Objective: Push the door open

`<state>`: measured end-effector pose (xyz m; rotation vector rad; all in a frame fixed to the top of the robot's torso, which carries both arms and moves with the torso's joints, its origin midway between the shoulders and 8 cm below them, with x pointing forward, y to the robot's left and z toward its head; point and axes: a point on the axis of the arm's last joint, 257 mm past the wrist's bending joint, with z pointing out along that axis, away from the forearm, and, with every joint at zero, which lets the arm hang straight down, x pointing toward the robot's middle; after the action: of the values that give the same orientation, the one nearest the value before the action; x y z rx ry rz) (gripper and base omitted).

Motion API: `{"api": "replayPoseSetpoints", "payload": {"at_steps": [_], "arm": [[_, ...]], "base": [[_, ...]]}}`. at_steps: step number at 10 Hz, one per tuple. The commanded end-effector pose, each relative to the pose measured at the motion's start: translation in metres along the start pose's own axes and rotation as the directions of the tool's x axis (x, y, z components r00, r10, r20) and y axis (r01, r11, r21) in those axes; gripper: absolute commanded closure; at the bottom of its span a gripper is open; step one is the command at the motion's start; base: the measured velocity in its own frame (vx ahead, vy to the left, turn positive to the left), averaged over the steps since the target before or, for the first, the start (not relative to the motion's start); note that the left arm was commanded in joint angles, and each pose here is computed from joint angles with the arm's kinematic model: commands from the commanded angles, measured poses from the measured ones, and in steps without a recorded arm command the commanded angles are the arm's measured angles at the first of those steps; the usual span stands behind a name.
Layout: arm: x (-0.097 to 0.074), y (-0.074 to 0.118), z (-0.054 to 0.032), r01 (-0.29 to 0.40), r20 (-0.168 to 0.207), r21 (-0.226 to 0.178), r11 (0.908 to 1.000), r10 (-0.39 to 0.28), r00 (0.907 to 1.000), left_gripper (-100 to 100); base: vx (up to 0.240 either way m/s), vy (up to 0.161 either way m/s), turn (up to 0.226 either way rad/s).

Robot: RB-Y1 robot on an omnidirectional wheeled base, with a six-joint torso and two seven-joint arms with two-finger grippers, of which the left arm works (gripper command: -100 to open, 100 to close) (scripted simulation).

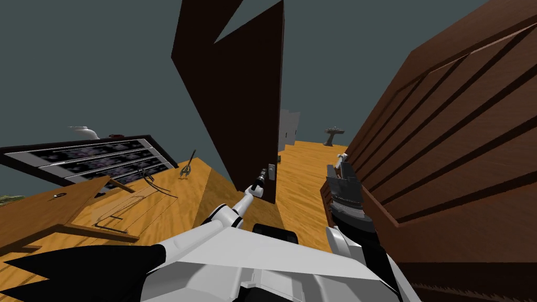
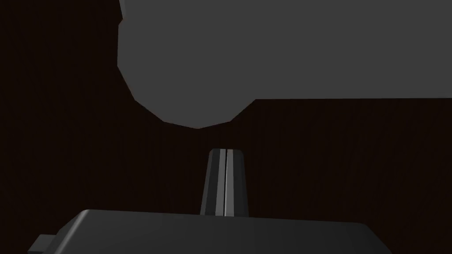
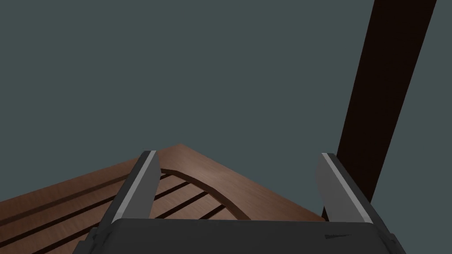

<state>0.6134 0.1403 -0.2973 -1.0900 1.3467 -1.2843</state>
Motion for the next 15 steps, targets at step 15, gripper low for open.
{"api": "replayPoseSetpoints", "payload": {"at_steps": [15], "arm": [[0.008,-0.002,-0.0024,0.029,0.003,0.013,0.9995,-0.029,0.9996,-100]], "base": [[-0.005,-0.032,-0.004]]}}
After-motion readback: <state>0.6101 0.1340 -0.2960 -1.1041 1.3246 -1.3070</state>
